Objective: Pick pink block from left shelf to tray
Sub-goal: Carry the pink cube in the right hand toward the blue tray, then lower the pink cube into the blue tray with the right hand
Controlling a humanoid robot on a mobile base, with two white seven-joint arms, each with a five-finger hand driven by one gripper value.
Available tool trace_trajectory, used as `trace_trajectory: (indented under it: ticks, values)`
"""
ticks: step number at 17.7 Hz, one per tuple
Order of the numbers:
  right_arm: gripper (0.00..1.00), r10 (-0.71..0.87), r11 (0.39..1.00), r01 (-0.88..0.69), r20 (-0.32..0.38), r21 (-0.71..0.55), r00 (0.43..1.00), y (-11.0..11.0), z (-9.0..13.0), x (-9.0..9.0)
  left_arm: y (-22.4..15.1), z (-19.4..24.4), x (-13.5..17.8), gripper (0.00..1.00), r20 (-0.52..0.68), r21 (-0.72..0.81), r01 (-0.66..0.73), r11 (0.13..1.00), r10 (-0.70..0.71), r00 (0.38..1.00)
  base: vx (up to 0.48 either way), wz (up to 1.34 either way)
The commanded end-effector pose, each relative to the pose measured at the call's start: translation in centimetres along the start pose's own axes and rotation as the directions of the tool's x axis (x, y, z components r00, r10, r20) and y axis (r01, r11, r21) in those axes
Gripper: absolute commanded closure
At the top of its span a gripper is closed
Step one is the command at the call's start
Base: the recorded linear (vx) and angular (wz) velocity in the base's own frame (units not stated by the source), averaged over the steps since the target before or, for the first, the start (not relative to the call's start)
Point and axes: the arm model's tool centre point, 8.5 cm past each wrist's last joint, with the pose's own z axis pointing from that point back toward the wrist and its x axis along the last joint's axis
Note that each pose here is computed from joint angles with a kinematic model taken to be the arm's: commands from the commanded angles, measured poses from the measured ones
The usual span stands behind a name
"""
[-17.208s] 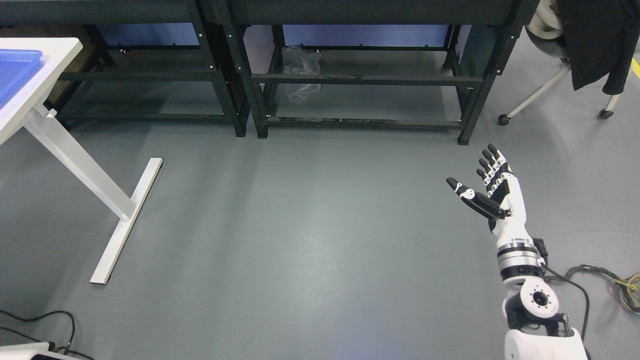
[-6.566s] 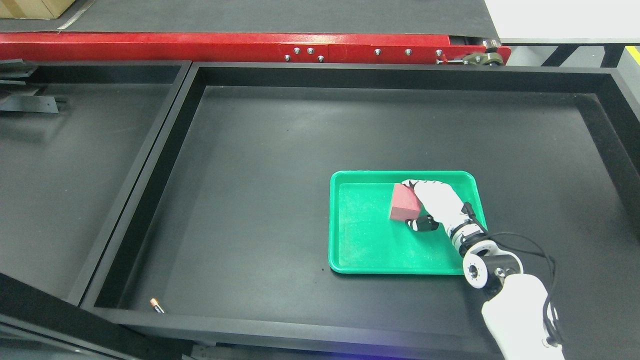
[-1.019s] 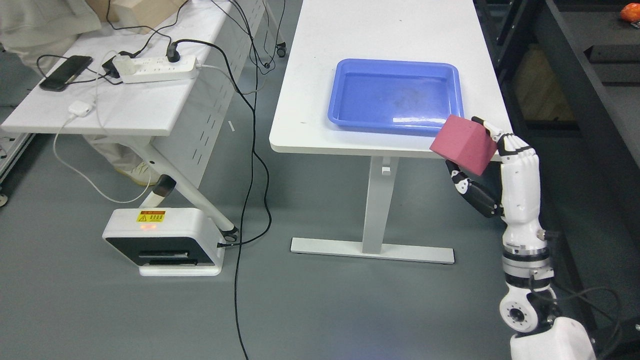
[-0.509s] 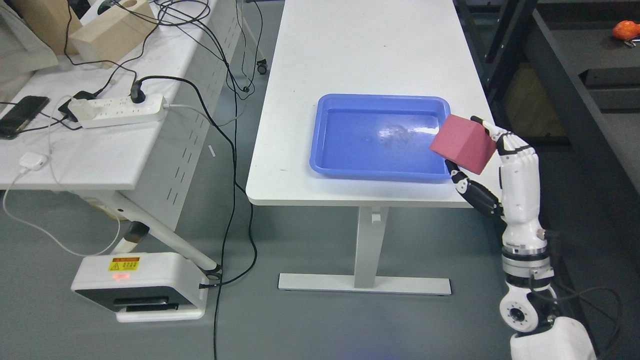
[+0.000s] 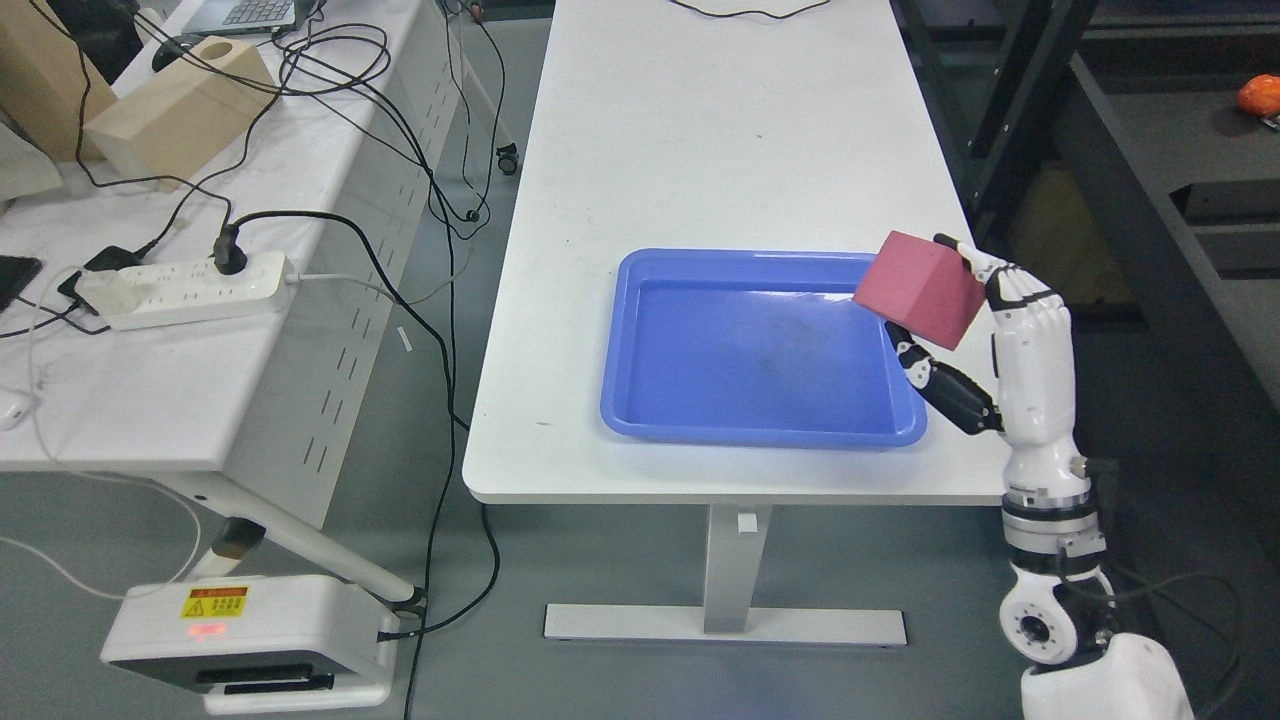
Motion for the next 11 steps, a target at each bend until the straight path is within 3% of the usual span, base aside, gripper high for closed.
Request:
trace_trajectory:
  ticks: [1,4,6,11]
  values:
    - [0.95,0.0,0.984,0.005,-0.028,0.176,1.0,1.7,1.6,0.0,1.0,0.2,-0.7,0.0,-0.004,0.015,0.001,1.0,-0.001,1.0,0.195,-0.02]
    - [0.95,0.011,0.928,0.008,-0.049,0.373,0.999,3.4,2.1,-0.2,1.0,0.2,-0.7,0.0,-0.004,0.015,0.001,1.0,-0.001,1.0,0.146,-0.03]
    - [0.96,0.018,0.848,0.023,-0.072,0.53,0.997,4.8,2.5,-0.4,1.0,0.2,-0.7,0.0,-0.004,0.015,0.001,1.0,-0.001,1.0,0.124,0.01]
    - [0.97,0.019,0.662,0.04,-0.07,0.749,0.997,6.7,4.0,-0.3,1.0,0.2,-0.7,0.0,-0.004,0.015,0.001,1.0,-0.001,1.0,0.099,0.05]
